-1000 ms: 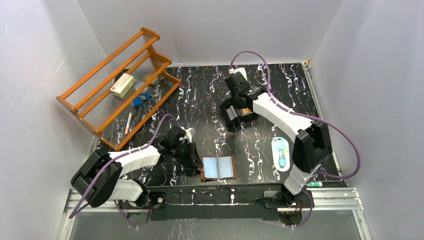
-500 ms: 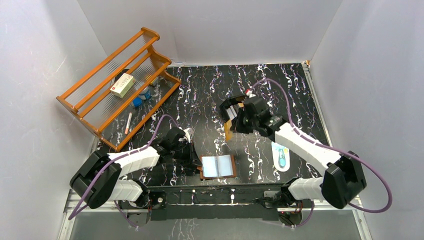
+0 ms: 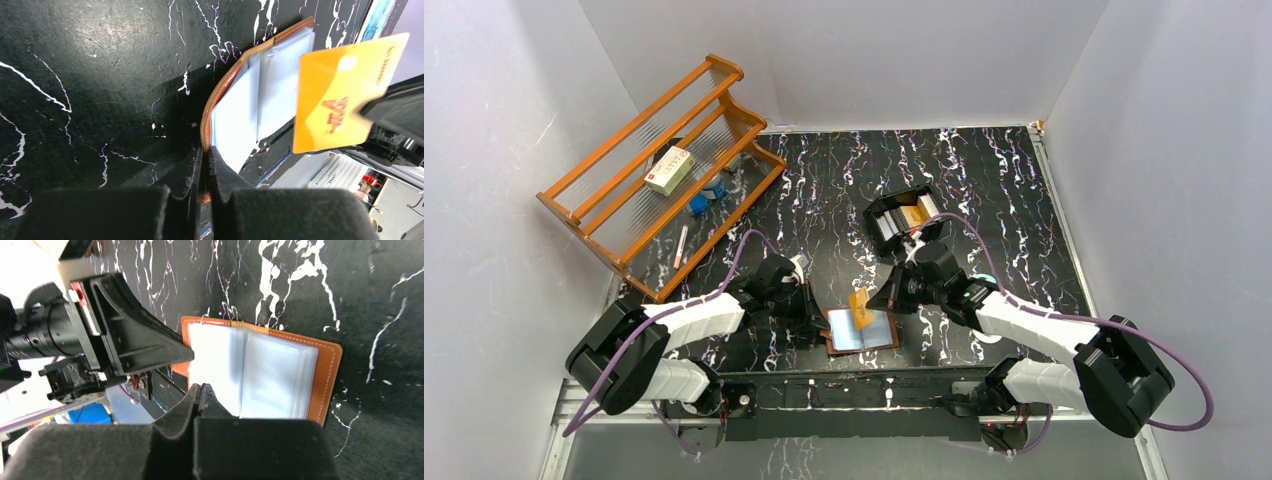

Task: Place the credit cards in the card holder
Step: Insert the credit card into the card holder.

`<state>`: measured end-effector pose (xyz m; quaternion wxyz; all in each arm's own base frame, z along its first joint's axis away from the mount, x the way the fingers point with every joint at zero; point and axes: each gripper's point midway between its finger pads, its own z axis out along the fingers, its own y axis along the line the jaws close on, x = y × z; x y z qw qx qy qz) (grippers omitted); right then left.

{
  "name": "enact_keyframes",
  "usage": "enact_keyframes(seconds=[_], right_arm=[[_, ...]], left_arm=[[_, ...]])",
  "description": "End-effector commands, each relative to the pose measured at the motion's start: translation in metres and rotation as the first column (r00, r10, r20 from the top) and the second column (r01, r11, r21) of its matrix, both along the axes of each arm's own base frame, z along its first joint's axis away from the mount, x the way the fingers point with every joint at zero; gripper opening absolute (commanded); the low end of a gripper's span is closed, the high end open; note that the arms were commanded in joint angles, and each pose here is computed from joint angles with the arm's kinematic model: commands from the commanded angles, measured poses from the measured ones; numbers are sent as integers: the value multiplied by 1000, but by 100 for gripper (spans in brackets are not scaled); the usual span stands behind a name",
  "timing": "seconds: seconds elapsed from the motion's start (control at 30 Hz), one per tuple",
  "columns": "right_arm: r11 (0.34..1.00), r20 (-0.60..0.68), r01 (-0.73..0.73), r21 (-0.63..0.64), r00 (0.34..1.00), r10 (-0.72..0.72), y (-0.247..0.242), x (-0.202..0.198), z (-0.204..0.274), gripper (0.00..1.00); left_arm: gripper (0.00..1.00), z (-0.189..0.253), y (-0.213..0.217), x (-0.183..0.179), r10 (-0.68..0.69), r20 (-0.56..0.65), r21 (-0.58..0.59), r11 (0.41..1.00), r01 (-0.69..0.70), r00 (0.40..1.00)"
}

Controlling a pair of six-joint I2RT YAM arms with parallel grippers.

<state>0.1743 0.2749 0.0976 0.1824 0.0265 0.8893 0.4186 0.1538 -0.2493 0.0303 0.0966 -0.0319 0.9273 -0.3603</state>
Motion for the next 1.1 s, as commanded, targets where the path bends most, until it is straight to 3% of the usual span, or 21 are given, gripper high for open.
enact_keyframes(seconds=[0.0, 0.57, 1.07], right_arm=[[995, 78, -56, 85, 996, 50, 15, -5, 11, 0], [999, 86, -32, 43, 996, 29, 1, -10, -24, 0], [999, 13, -35, 37, 999, 35, -7, -27, -55, 0]], left_arm=[[0, -6, 6, -1, 12, 0, 28, 1000, -12, 1000], [0, -19, 14, -5, -11, 0, 69, 998, 11, 1000], [0, -20, 14, -7, -12, -6, 66, 998, 13, 1000]])
